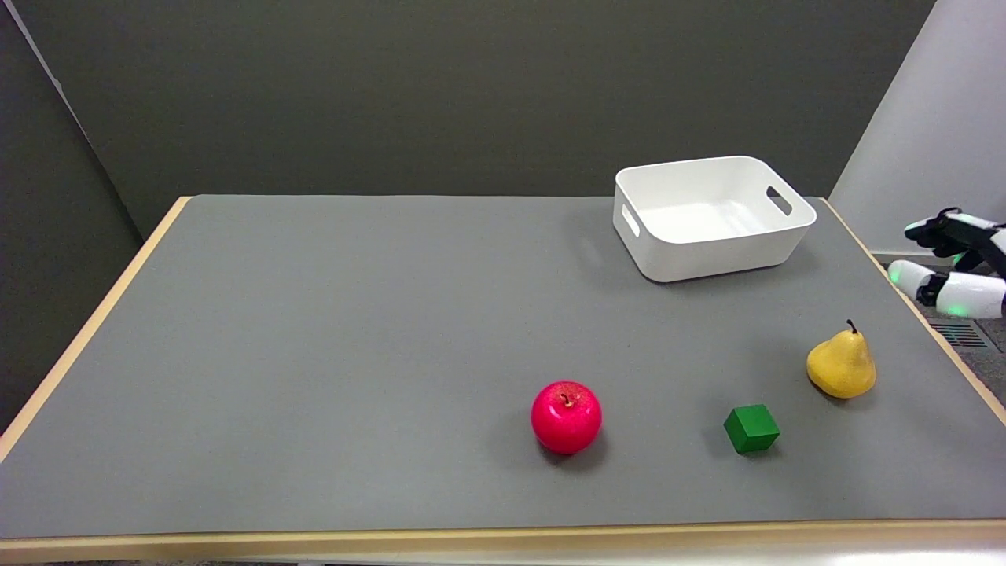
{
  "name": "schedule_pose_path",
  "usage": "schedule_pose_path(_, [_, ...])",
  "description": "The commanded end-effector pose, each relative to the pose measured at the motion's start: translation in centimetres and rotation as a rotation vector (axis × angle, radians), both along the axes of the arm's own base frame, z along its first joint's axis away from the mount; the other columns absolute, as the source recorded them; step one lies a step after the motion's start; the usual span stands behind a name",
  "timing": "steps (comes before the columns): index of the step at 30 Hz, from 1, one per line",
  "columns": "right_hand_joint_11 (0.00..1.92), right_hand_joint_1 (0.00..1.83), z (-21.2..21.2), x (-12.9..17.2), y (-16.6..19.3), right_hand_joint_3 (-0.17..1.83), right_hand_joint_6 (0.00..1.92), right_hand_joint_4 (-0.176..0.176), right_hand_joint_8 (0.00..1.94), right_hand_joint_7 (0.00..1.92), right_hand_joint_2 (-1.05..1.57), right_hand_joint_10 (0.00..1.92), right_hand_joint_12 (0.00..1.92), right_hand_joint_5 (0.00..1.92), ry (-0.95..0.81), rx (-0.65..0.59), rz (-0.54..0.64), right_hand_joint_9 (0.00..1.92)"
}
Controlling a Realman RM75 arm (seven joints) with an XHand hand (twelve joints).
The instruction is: Pick up the yellow pear.
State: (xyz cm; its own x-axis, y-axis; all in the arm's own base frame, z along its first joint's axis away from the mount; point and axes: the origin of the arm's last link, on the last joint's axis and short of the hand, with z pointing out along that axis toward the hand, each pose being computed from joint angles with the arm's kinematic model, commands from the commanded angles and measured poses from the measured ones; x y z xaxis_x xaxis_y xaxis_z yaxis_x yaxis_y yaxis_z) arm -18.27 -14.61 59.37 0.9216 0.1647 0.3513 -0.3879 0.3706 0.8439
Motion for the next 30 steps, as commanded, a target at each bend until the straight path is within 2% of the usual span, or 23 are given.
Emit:
schedule_pose_path(1, [0.14,0.38,-3.0,-2.3,1.4,0.81,0.54,-0.054,0.38,0.26,0.56,0.78,1.37,0.29,0.031,0.076,-0.138,0.14])
schedule_pose_path(5, [0.10,0.38,-3.2,-3.0,1.3,0.80,0.49,-0.086,0.34,0.20,0.55,0.72,1.33,0.25,0.021,0.083,-0.153,0.09])
schedule_pose_path(8, [0.09,0.38,-3.5,-3.7,1.2,0.86,0.51,-0.093,0.36,0.19,0.52,0.71,1.34,0.24,0.022,0.096,-0.173,0.09])
schedule_pose_path(22, [0.19,0.39,-2.5,-5.8,1.9,0.82,0.53,-0.103,0.43,0.37,0.55,0.85,1.41,0.29,0.023,0.074,-0.245,0.19])
schedule_pose_path(24, [0.20,0.34,-2.7,-6.3,1.9,0.88,0.58,-0.098,0.50,0.38,0.53,0.84,1.41,0.29,0.024,0.080,-0.260,0.24])
schedule_pose_path(30, [0.24,0.42,-3.2,-7.0,1.5,0.82,0.57,-0.103,0.53,0.45,0.56,0.95,1.48,0.31,0.047,0.105,-0.284,0.28])
